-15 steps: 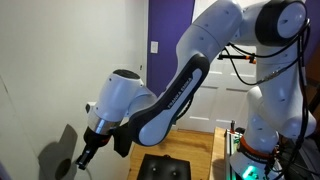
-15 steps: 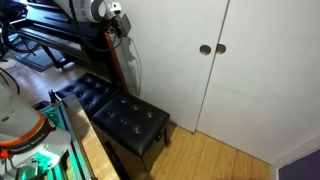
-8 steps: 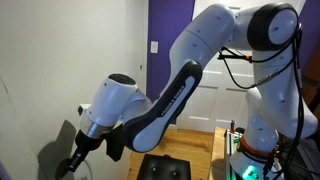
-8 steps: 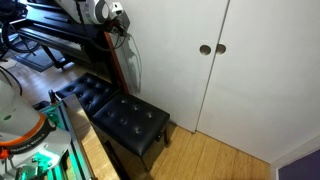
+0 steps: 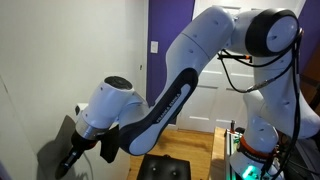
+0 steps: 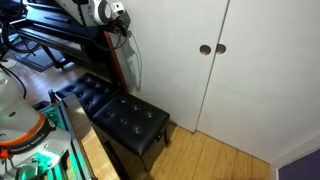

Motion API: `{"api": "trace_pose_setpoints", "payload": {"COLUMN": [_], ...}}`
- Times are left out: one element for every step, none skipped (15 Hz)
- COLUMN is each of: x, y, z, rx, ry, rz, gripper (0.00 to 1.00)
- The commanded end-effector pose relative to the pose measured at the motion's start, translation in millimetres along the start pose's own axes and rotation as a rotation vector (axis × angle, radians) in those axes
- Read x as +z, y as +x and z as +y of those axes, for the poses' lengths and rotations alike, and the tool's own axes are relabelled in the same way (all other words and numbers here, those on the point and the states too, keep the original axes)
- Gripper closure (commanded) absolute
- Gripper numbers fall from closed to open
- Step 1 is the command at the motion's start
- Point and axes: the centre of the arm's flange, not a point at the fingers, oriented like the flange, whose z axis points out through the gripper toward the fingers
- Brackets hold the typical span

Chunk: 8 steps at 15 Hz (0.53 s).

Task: Slide the closet door to the right.

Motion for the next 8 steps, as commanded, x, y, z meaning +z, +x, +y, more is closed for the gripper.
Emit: {"api": "trace_pose_setpoints", "payload": {"x": [10.4,11.2,11.1,10.5,9.1,6.4,4.6,3.1], "y": [-0.6,-0.3,-0.4,-0.5,-0.8,-1.7,-2.6,-5.1], "z": [-3.9,-3.9,-2.8,0.2,2.7,8.5,12.7,17.8], "rx": [0.028,0.032,0.039,0.052,0.065,0.074,0.084,0.089], "ry": [-0.021,-0.022,-0.028,-0.046,-0.051,-0.07,-0.08,-0.093], "rz": [0.01,0.014,0.013,0.014,0.016,0.021,0.019,0.014], "gripper": [1.0,1.0,1.0,1.0,1.0,1.0,1.0,1.0]}}
